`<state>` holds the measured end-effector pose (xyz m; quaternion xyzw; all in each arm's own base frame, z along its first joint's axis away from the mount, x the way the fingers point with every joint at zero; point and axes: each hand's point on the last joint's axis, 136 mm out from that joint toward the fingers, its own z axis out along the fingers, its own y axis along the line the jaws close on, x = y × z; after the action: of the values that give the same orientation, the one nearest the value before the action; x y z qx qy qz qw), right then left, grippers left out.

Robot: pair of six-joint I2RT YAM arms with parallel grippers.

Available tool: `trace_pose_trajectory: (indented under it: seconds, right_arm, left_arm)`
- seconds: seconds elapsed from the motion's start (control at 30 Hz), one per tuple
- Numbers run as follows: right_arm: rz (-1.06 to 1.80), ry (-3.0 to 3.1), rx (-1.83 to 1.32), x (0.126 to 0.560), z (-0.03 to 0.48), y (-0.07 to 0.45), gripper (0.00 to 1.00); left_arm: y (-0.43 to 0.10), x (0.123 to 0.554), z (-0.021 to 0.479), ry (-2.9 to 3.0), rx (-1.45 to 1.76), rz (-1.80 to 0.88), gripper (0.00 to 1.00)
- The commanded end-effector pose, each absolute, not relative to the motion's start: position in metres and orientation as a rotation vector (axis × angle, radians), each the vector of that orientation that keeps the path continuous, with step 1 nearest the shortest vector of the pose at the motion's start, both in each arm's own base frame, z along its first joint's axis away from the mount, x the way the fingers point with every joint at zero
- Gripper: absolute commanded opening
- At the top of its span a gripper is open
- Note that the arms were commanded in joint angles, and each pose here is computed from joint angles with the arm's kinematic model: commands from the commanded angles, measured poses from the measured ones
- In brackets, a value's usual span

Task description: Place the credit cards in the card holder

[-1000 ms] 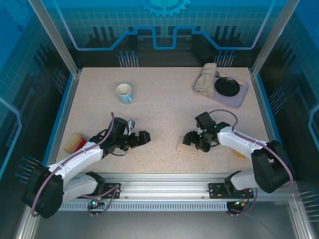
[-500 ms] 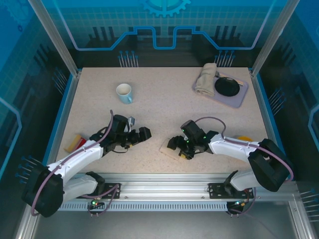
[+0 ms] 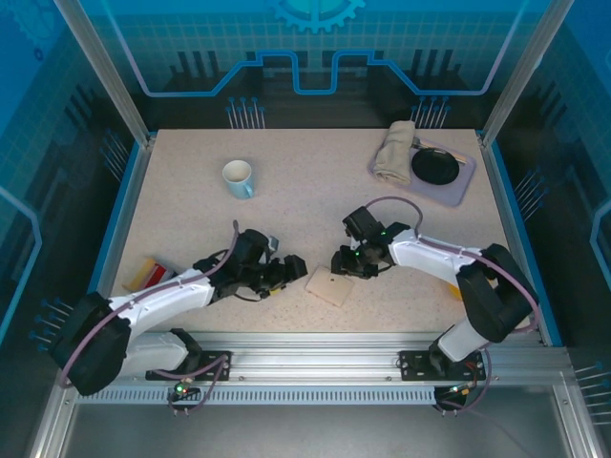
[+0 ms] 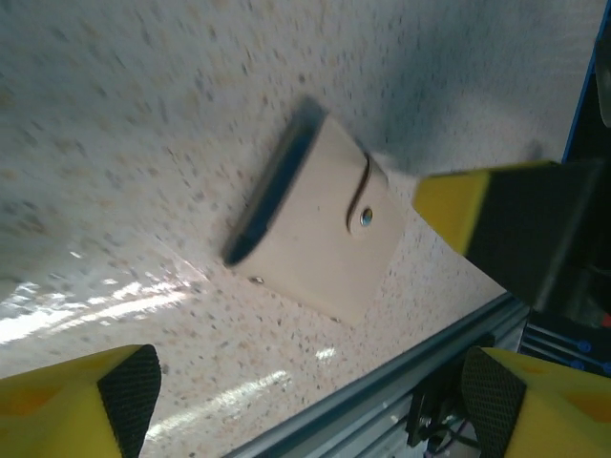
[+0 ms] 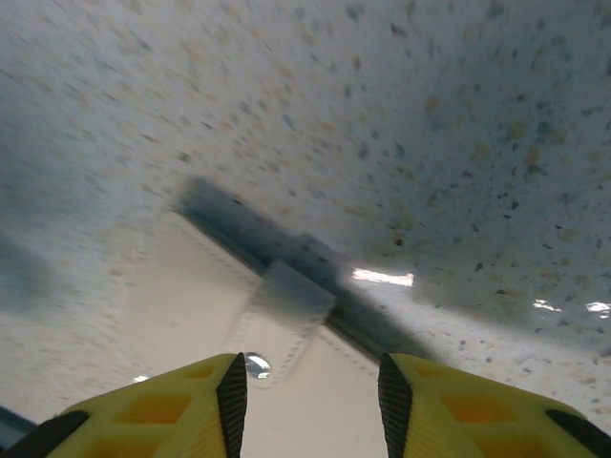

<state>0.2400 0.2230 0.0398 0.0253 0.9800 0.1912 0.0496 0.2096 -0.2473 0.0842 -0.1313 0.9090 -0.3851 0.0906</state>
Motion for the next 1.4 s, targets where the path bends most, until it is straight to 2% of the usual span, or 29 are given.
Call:
trace_pose_trajectory:
  seconds: [0.0, 0.13, 0.23, 0.63, 0.87, 1.1, 1.37]
  right_arm:
    - [0.561, 3.025, -0.027, 0.235, 0.037, 0.221, 0.42]
    - [0.59, 3.029, -0.025, 0.231, 0.035, 0.217, 0.41]
    - [0.632, 3.043, -0.024, 0.222, 0.032, 0.216, 0.39]
    - [0.843, 3.052, 0.088, 0.193, 0.025, 0.224, 0.36]
    - [0.875, 3.042, 0.12, 0.191, 0.028, 0.227, 0.36]
    - [0.802, 3.041, 0.13, 0.196, 0.028, 0.222, 0.38]
    - [0.726, 3.025, 0.075, 0.206, 0.037, 0.219, 0.4]
  left_arm:
    - [-0.261, 0.204, 0.071, 2.721, -0.49, -1.17, 0.84]
    - [-0.283, 0.2, 0.058, 2.757, -0.497, -1.196, 0.78]
    - [-0.296, 0.199, 0.048, 2.784, -0.507, -1.191, 0.7]
    - [-0.314, 0.23, 0.038, 2.732, -0.574, -1.16, 0.51]
    - [-0.313, 0.246, 0.039, 2.713, -0.593, -1.165, 0.41]
    - [-0.306, 0.247, 0.046, 2.691, -0.552, -1.172, 0.39]
    - [-0.305, 0.25, 0.043, 2.702, -0.528, -1.196, 0.18]
